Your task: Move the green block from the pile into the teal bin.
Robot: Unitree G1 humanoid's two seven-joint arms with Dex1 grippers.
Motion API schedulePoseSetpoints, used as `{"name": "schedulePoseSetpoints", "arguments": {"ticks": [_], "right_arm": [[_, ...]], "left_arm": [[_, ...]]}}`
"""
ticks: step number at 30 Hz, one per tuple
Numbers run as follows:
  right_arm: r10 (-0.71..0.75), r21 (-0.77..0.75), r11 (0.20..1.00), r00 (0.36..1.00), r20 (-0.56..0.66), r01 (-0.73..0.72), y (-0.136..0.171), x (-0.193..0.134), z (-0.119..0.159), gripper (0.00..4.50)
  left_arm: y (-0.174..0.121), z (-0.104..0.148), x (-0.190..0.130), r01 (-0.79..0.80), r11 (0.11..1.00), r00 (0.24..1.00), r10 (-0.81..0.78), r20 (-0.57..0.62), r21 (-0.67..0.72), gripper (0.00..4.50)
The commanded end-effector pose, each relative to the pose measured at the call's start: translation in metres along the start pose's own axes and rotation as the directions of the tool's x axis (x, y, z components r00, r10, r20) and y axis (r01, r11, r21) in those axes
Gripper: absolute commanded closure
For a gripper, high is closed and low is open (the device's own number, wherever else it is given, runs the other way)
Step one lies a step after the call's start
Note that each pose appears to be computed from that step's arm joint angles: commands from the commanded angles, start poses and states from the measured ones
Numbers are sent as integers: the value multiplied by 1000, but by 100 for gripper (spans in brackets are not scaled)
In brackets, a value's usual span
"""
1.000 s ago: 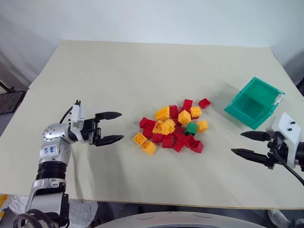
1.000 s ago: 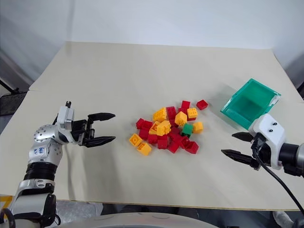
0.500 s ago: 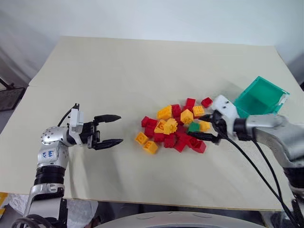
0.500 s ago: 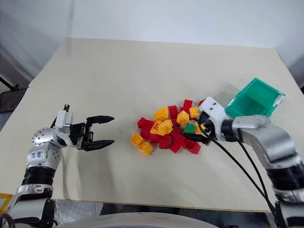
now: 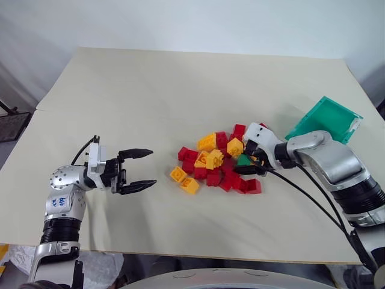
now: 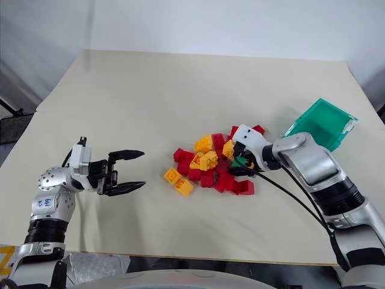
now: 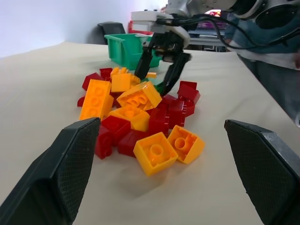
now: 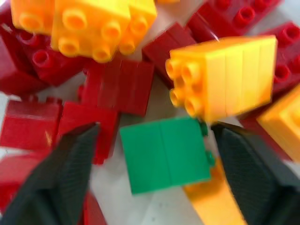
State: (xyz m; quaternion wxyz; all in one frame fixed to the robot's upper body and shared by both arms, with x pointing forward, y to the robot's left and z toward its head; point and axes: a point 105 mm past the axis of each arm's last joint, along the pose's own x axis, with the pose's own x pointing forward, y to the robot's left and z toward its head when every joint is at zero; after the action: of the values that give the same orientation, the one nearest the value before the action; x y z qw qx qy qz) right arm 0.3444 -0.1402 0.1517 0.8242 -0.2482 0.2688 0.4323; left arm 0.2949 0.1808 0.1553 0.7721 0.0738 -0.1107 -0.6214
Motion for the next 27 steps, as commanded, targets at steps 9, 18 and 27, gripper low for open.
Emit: {"name": "schedulePoseSetpoints", "arguments": {"ticks": [9,18,27], "right_arm": [[-203,37,979,958,204,200,-21,-62,21,235],[-693,120,720,697,184,683,-108,-152,-12,235],[-785,170,619,601,147,767,-151,-132,-43,162]], "left_arm": [[8,18,21,44,999,998,-45,32,31,0],[24,24,80,60,997,997,-62,42,54,0],[47,16,102,-15,1000,1000,15,2,8,0]]}}
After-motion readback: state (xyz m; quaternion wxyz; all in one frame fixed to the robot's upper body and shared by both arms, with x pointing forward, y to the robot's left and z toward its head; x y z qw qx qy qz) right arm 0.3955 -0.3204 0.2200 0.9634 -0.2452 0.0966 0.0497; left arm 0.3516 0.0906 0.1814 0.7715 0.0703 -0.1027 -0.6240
